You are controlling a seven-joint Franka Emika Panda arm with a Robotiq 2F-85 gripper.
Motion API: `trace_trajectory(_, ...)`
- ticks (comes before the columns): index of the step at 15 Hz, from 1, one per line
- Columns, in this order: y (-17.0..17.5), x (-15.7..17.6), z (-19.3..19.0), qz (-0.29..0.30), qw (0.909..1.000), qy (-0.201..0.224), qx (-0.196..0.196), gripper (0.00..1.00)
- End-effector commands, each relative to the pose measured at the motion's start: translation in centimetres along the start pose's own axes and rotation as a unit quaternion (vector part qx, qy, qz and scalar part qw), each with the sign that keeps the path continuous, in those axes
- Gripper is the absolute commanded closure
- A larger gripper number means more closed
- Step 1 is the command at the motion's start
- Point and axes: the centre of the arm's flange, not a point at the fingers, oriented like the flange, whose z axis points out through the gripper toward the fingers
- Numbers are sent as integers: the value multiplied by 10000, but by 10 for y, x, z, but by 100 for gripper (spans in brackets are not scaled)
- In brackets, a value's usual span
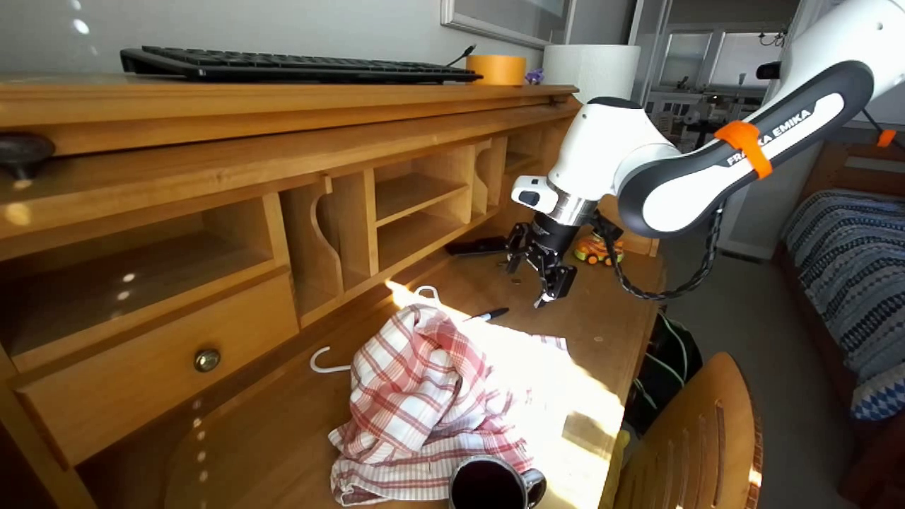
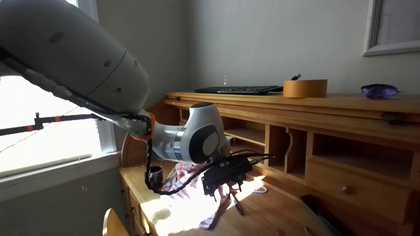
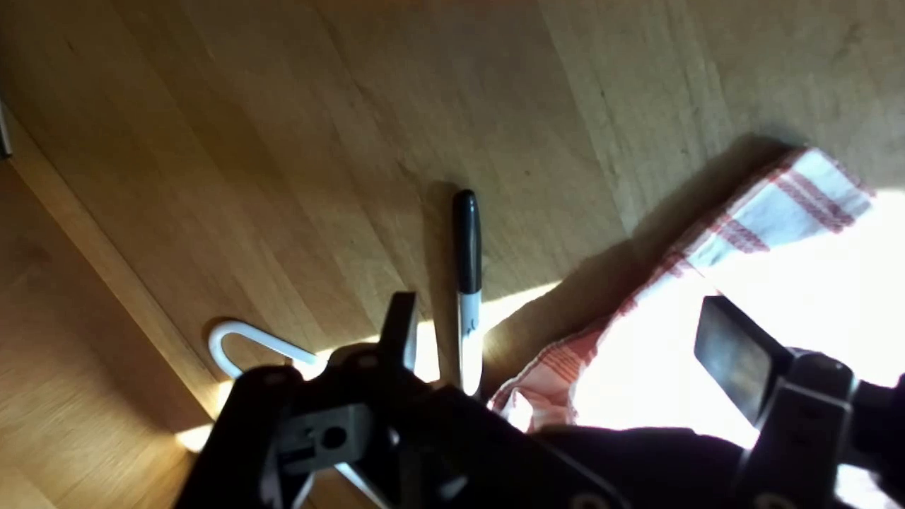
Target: Pick up the marker and put it in the cup
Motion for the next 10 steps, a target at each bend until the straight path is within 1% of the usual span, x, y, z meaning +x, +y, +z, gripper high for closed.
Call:
trace_trajectory(1,22,6,29,-11,9999,42,91,0)
trace_trajectory(10,28,8,62,61,9997,-5,244,0)
